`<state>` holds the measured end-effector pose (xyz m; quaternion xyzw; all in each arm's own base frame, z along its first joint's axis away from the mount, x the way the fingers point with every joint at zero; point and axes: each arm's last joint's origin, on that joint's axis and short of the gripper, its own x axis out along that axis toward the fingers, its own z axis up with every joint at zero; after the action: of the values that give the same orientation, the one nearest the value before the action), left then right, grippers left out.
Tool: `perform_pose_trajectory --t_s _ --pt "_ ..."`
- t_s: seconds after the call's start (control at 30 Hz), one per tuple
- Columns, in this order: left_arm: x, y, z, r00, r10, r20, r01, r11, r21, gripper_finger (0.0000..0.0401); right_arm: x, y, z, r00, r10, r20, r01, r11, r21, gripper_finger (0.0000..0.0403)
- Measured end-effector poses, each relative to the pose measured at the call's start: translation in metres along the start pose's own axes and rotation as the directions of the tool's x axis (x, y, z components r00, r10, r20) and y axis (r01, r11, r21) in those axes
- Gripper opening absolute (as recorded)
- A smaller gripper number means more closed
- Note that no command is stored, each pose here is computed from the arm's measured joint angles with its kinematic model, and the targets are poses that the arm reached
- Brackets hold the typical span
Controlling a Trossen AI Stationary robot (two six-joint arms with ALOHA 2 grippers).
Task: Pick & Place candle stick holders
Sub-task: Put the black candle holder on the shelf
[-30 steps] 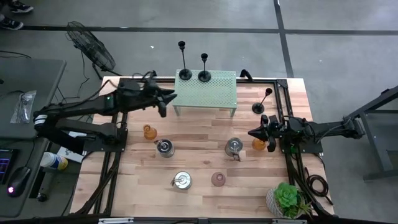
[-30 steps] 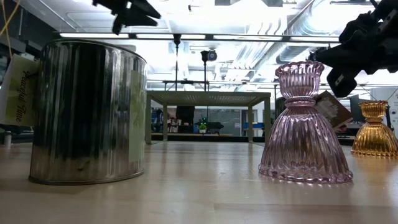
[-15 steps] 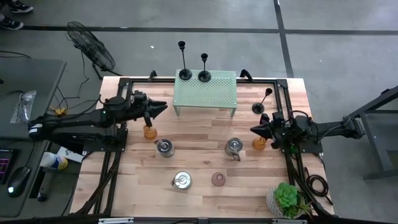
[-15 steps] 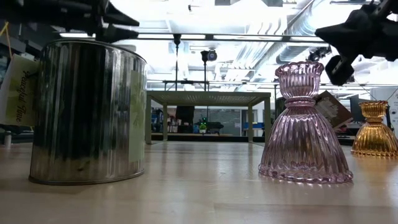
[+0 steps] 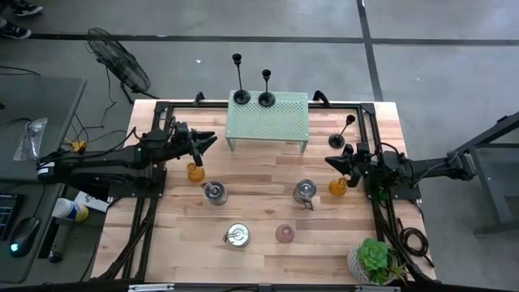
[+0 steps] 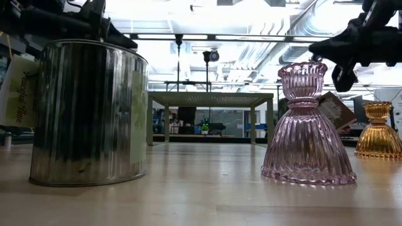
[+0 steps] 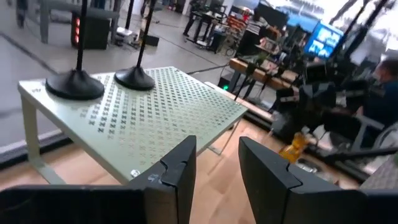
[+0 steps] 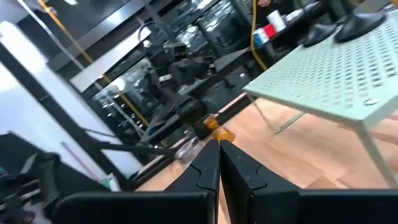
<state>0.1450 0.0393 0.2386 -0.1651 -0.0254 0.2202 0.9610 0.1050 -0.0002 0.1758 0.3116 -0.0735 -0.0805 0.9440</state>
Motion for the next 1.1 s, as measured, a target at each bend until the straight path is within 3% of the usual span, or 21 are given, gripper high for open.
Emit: perform_pose_trajectory --t_s 0.27,0.57,0.9,1.1 --pt "0.000 -0.002 -0.001 0.997 -0.077 -0.029 0.080 0.989 0.126 0.0118 0.002 -0.003 0.002 0.975 -0.215 -0.049 0.209 0.972 -0.105 0.0004" --pt "0.000 -0.004 -0.002 0.990 -0.129 -0.049 0.135 0.982 0.134 0.0118 0.005 -0.008 0.004 0.870 -0.492 -0.022 0.476 0.850 -0.226 0.0004" --pt "0.000 -0.004 -0.002 0.990 -0.130 -0.050 0.135 0.982 0.131 0.0118 0.007 -0.007 0.001 0.890 -0.449 -0.085 0.432 0.888 -0.159 0.0004" --pt "0.000 -0.004 -0.002 0.990 -0.130 -0.050 0.135 0.982 0.131 0.0118 0.007 -0.007 0.001 0.890 -0.447 -0.092 0.417 0.878 -0.235 0.0004"
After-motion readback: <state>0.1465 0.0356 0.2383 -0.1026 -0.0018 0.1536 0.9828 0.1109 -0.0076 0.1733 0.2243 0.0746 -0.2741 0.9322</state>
